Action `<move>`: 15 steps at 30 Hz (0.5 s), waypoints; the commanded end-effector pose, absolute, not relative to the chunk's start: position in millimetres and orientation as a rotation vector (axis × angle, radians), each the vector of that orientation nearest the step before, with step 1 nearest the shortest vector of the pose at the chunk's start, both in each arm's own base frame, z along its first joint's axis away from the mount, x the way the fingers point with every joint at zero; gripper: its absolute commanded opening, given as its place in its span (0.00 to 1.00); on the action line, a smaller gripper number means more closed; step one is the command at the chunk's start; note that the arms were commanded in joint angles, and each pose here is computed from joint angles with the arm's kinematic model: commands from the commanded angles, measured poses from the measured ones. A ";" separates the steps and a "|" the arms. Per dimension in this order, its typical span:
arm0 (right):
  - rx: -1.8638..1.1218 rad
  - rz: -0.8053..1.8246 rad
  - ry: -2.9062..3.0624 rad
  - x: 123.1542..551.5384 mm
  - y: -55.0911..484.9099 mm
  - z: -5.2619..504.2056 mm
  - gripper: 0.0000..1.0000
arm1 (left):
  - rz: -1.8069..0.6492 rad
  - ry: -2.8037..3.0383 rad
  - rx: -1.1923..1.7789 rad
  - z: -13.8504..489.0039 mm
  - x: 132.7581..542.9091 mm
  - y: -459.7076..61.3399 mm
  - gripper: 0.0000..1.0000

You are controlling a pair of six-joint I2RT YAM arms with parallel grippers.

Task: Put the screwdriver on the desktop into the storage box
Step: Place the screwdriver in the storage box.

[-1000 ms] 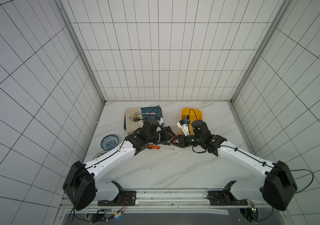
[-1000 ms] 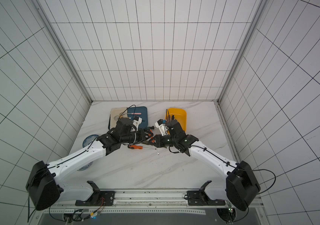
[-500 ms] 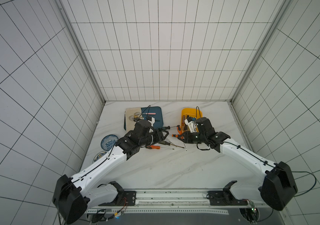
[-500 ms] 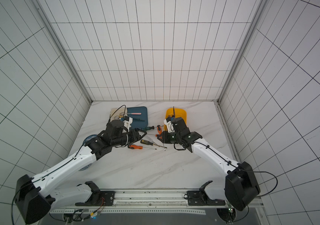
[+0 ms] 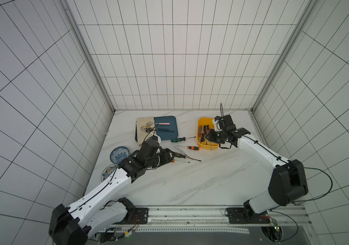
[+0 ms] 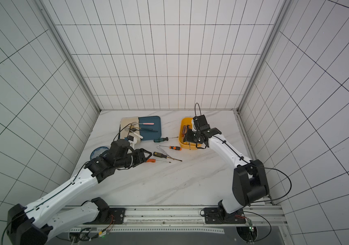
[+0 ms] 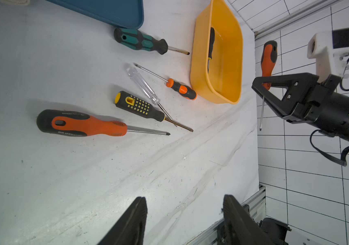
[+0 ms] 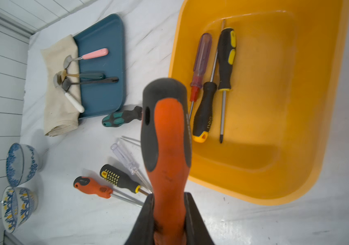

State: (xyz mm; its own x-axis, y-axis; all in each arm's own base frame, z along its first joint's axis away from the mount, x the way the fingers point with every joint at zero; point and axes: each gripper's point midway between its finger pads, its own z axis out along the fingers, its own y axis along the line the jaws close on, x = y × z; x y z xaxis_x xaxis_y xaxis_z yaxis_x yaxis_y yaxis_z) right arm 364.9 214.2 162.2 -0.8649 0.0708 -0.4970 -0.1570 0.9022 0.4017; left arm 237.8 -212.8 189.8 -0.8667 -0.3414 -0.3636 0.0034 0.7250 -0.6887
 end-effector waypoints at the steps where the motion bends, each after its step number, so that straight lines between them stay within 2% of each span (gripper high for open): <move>1: -0.031 0.458 2.522 394.3 196.3 172.8 0.07 | -0.916 2.470 -0.260 181.0 234.5 -201.5 0.61; 8: 0.041 0.316 2.583 438.2 176.5 143.9 0.08 | -0.901 2.490 -0.273 174.7 230.1 -196.6 0.61; 15: 0.048 0.241 2.636 462.3 169.3 113.1 0.10 | -0.899 2.495 -0.287 170.7 228.2 -193.9 0.61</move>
